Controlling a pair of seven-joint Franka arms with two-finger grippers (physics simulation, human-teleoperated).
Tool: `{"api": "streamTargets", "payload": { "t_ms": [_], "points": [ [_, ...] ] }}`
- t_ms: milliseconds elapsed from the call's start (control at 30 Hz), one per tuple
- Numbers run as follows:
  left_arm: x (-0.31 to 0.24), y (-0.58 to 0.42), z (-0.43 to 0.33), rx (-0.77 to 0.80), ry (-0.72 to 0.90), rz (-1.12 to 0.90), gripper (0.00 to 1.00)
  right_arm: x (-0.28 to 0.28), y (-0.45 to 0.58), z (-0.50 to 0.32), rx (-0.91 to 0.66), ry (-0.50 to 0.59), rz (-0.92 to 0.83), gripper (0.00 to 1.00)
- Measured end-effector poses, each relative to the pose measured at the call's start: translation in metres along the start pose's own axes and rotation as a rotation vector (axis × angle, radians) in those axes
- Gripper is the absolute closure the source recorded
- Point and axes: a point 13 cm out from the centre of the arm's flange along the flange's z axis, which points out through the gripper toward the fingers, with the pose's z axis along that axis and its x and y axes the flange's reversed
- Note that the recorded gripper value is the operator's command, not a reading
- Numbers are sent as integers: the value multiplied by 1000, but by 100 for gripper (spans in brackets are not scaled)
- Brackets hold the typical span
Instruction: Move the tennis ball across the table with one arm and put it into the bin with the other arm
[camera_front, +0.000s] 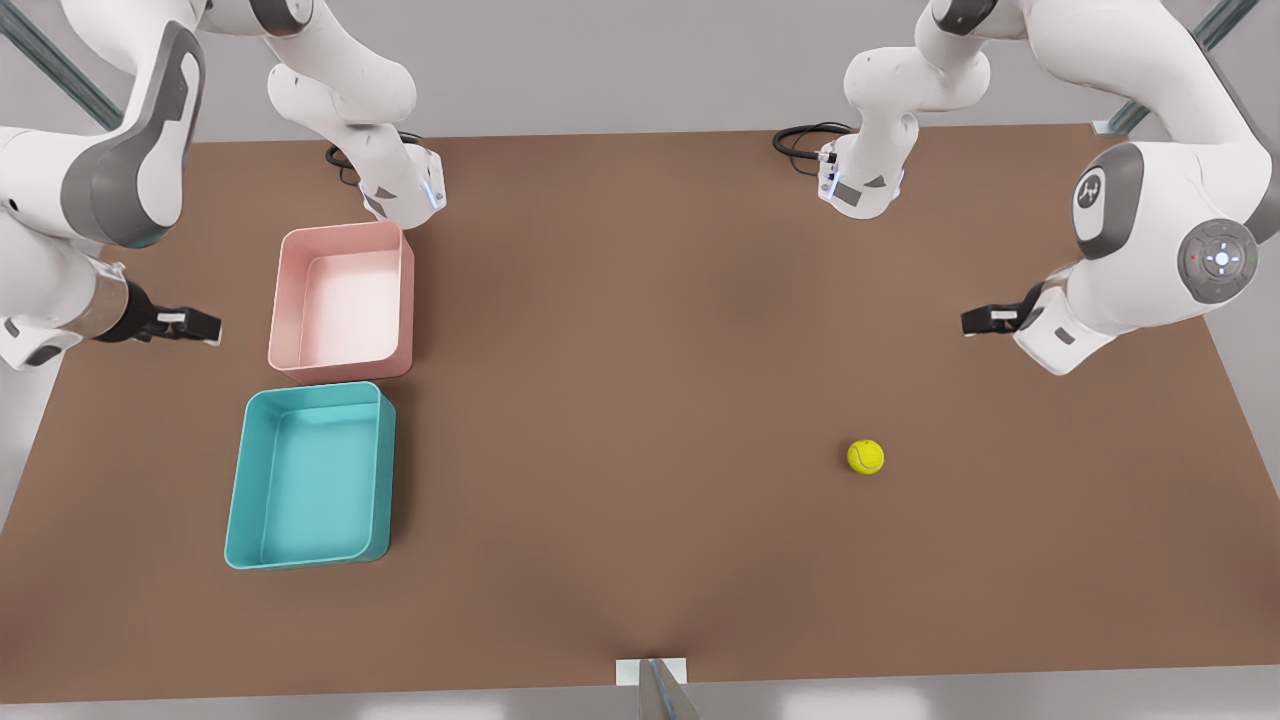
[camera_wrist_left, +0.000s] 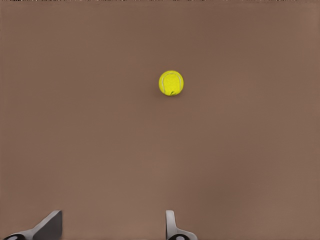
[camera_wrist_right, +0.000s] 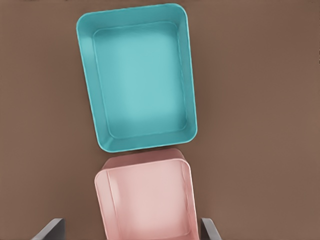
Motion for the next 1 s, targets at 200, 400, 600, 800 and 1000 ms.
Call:
{"api": "streamTargets", "payload": {
  "t_ms": [200, 400, 600, 800, 1000],
  "points": [
    [-24, 4, 55, 2, 45, 31, 79, -14, 1, 10, 13, -9, -20, 0],
    [-111, 24, 204, -1, 36, 346, 79, -19, 6, 6, -3, -25, -36, 0],
    [-159, 23, 278, -23, -44, 804, 79, -25, 17, 19, -25, -13, -55, 0],
    [-161, 29, 320, -114, -49, 1199, 79, -26, 24, 21, -29, -17, -67, 0],
    [-163, 25, 338, -166, -51, 1465, 79, -27, 25, 24, -31, -24, -69, 0]
  ]
}}
